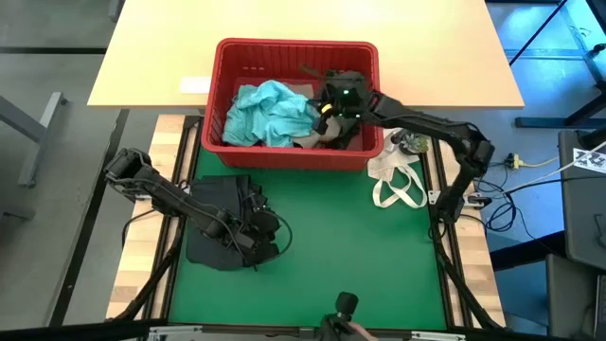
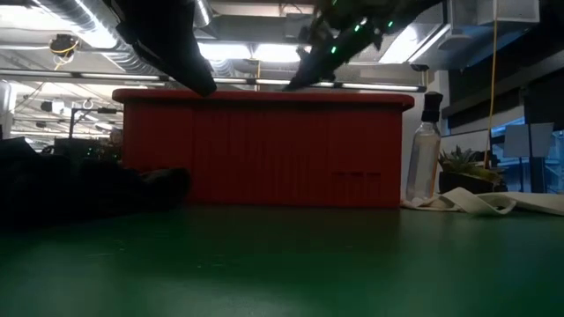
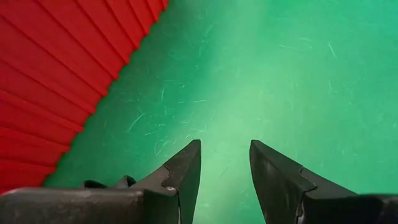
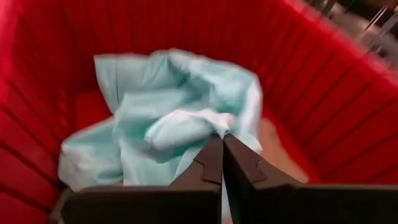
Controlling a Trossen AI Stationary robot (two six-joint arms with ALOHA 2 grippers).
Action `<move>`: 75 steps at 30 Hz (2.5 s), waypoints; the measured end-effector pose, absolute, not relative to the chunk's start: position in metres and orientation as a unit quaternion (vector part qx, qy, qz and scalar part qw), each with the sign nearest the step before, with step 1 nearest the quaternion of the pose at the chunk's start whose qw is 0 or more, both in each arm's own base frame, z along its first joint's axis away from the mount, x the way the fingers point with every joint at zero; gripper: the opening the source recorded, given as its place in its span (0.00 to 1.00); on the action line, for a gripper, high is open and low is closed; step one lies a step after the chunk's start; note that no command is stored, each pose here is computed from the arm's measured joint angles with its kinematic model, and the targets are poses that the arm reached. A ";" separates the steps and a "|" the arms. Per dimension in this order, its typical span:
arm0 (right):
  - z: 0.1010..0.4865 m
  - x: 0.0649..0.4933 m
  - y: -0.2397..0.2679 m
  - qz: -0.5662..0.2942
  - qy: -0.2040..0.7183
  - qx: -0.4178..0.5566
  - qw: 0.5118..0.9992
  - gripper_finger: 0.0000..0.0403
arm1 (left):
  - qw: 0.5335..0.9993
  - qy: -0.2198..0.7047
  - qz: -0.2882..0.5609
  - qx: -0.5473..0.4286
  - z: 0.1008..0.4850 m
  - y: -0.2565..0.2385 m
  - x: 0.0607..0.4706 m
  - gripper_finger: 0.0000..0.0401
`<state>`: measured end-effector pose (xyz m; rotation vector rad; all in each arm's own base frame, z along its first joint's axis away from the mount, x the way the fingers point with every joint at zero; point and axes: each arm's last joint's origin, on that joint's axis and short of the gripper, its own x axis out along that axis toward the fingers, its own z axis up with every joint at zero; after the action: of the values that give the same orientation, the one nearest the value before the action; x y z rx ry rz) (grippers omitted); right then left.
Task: Fold Laundry from Bin
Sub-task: Fold the blue shorts from the red laundry bin
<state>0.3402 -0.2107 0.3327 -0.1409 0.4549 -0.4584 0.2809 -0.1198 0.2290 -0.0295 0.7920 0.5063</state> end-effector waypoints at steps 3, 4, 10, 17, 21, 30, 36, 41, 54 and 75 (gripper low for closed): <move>0.361 0.328 -0.203 -0.231 0.191 -0.080 0.951 0.00 | 0.891 0.382 0.245 -0.014 0.229 -0.119 0.281 0.33; 0.371 0.323 -0.200 -0.233 0.180 -0.082 0.952 0.00 | 0.891 0.381 0.245 -0.014 0.229 -0.119 0.281 0.33; 0.431 0.298 -0.183 -0.235 0.107 -0.076 0.963 0.00 | 0.893 0.365 0.264 -0.003 0.230 -0.118 0.282 0.33; 0.497 0.269 -0.161 -0.191 0.020 -0.066 0.979 0.00 | 0.891 0.358 0.281 -0.001 0.231 -0.112 0.284 0.33; 0.528 0.253 -0.149 -0.161 -0.010 -0.059 0.985 0.00 | 0.888 0.346 0.304 0.004 0.231 -0.105 0.286 0.33; 0.568 0.223 -0.129 -0.137 -0.026 -0.065 0.988 0.00 | 0.881 0.283 0.376 0.052 0.245 -0.079 0.296 0.33; 0.571 0.218 -0.126 -0.136 -0.018 -0.062 0.989 0.00 | 0.899 0.221 0.366 0.093 0.286 -0.056 0.301 0.33; 0.566 0.219 -0.126 -0.135 0.004 -0.055 0.989 0.00 | 0.899 0.188 0.372 0.132 0.322 -0.032 0.289 0.33; 0.564 0.219 -0.127 -0.134 0.015 -0.051 0.990 0.00 | 0.891 0.217 0.370 0.150 0.341 0.052 0.272 0.33; 0.563 0.219 -0.127 -0.134 0.016 -0.050 0.990 0.00 | 0.878 0.218 0.420 0.074 0.337 0.114 0.257 0.43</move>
<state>0.2191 -0.1266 0.5634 -0.1013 0.0321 -0.2689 0.2573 0.1139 0.3368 0.1551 0.4545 0.8766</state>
